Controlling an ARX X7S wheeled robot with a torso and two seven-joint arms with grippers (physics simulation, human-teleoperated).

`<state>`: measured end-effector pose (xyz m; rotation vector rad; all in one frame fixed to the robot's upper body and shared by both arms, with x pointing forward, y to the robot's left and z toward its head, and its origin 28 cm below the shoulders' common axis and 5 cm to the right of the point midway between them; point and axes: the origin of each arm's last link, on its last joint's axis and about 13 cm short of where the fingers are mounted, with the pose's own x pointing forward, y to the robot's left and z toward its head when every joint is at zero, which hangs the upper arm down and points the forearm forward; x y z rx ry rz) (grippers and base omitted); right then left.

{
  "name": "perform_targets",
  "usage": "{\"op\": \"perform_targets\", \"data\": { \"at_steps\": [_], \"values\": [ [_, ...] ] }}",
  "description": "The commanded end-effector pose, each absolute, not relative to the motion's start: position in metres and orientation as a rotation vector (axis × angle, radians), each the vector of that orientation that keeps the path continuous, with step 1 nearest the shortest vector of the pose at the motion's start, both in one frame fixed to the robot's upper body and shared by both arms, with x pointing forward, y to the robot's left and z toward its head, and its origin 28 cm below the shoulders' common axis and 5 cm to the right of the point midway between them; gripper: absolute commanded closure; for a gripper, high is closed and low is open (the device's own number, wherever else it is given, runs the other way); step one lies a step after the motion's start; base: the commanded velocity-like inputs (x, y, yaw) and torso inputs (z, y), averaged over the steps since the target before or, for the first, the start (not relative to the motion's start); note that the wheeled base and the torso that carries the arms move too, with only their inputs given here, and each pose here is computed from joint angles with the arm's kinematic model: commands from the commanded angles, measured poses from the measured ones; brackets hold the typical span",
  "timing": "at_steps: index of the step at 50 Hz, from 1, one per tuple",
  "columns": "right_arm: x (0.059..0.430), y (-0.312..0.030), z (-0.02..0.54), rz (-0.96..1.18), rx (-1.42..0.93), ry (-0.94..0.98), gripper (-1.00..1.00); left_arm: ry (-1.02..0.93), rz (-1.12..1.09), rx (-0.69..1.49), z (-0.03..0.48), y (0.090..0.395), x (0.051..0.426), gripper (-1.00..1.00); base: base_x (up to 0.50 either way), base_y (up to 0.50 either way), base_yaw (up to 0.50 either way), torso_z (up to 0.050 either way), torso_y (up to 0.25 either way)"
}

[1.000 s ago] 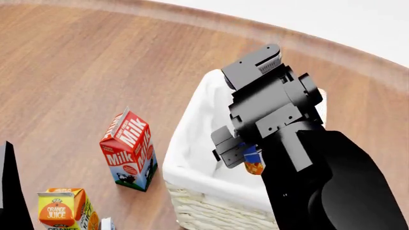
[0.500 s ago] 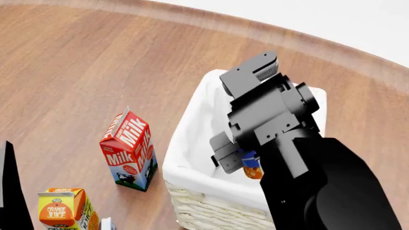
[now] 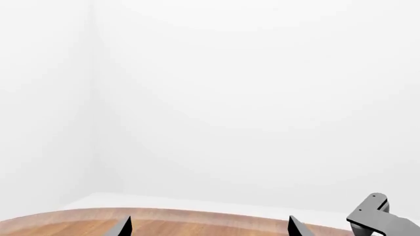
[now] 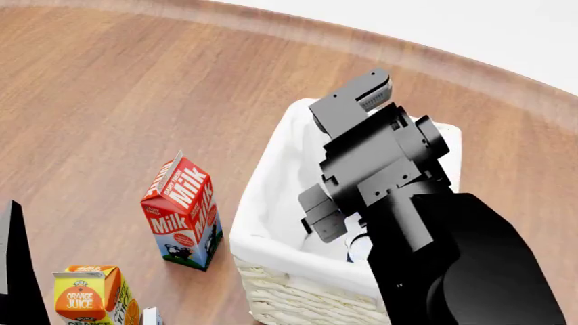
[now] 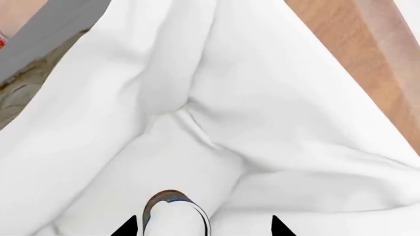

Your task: Pick up the alphabet soup and the tomato sauce, and put them in the basket.

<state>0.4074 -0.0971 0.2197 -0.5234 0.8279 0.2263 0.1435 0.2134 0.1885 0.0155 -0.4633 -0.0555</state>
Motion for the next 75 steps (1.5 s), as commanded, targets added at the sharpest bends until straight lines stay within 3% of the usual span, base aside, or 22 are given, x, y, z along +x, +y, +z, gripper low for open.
{"op": "perform_targets", "data": {
  "at_steps": [1,20,34,42,58,67,75],
  "values": [
    [0.408,-0.097,0.222,0.225,-0.536,0.823,-1.0,-0.465,-0.058,0.014,0.19,0.213,0.143,-1.0,0.0,0.0,0.0,0.0,0.0],
    [0.41,-0.1,0.241,0.279,-0.545,0.743,-1.0,-0.468,-0.06,0.015,0.19,0.213,0.142,-1.0,0.0,0.0,0.0,0.0,0.001],
    [0.343,-0.11,0.275,0.35,-0.639,0.639,-1.0,-0.478,-0.08,0.018,0.193,0.208,0.137,-1.0,0.0,0.0,0.0,0.0,0.0],
    [0.306,-0.116,0.284,0.315,-0.572,0.491,-1.0,-0.482,-0.082,0.018,0.193,0.208,0.136,-1.0,0.0,0.0,0.0,0.0,0.0],
    [0.219,-0.132,0.261,0.324,-0.512,0.233,-1.0,-0.49,-0.09,0.022,0.194,0.207,0.134,-1.0,0.0,0.0,0.0,0.0,0.0],
    [0.19,-0.145,0.242,0.335,-0.497,0.045,-1.0,-0.494,-0.086,0.022,0.197,0.207,0.132,-1.0,0.0,0.0,0.0,0.0,0.0],
    [0.169,-0.151,0.213,0.392,-0.486,-0.012,-1.0,-0.494,-0.089,0.021,0.196,0.206,0.133,-1.0,0.0,0.0,0.0,0.0,0.0]
  ]
}}
